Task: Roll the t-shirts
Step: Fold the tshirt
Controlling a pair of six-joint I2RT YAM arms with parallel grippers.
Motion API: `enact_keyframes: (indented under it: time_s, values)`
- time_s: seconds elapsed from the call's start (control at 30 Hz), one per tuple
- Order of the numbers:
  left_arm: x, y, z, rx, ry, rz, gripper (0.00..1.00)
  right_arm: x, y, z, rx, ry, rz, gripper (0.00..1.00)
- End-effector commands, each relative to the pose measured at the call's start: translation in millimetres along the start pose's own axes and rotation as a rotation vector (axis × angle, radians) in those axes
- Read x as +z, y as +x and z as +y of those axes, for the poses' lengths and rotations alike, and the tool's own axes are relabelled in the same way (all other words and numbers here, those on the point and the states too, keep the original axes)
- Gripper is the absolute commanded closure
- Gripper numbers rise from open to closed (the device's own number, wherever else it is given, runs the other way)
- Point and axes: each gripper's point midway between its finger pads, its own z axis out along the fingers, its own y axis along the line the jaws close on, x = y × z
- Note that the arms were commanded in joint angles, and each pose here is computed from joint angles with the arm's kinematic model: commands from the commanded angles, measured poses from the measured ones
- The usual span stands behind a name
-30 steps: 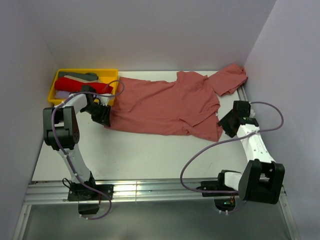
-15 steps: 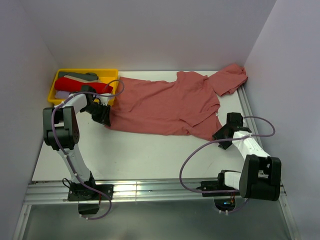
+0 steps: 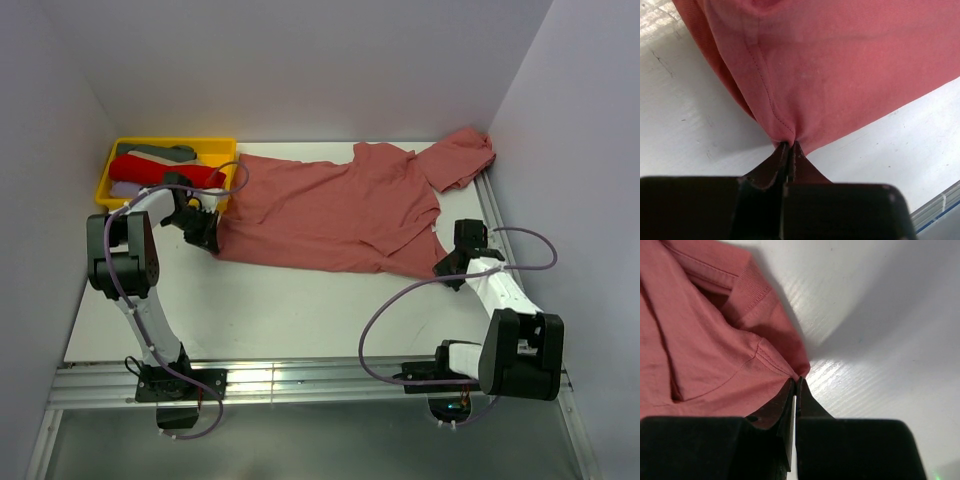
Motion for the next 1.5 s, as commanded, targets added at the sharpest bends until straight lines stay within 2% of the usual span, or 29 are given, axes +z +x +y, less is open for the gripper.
enact_keyframes:
  time_s: [0.0, 0.23, 0.67, 0.97, 1.1, 1.2, 1.33, 1.47]
  values:
    - [-2.6, 1.3, -2.8, 0.005, 0.013, -0.007, 1.0, -22.5, -26.2, -4.5, -0.032, 0.058, -0.099, 1.0]
    - [-20.3, 14.3, -0.7, 0.049, -0.054, 0.029, 1.0, -65.3, -36.8, -7.8, -0.077, 0.049, -0.138, 1.0]
    - [-52.9, 55.8, -1.3, 0.059, -0.097, 0.091, 1.0, -100.6, -15.5, -9.1, -0.092, -0.031, -0.103, 1.0]
    - [-65.3, 80.4, -11.5, 0.084, -0.109, 0.119, 1.0, -106.6, 28.0, -19.5, -0.144, -0.033, -0.042, 1.0]
    - [-62.7, 90.2, -13.3, 0.096, -0.103, 0.135, 1.0, -90.6, 53.7, -31.3, -0.145, -0.02, -0.001, 0.98]
    - [-58.0, 94.8, -11.3, 0.091, -0.103, 0.149, 1.0, -86.5, 62.7, -33.2, -0.134, -0.029, 0.013, 0.93]
    - [-54.4, 97.1, -12.0, 0.093, -0.088, 0.155, 0.99, -94.1, 58.7, -37.3, -0.148, -0.002, -0.013, 0.72]
    - [-50.6, 99.5, -11.4, 0.089, -0.086, 0.161, 0.92, -104.6, 49.9, -43.7, -0.118, 0.015, -0.059, 0.61]
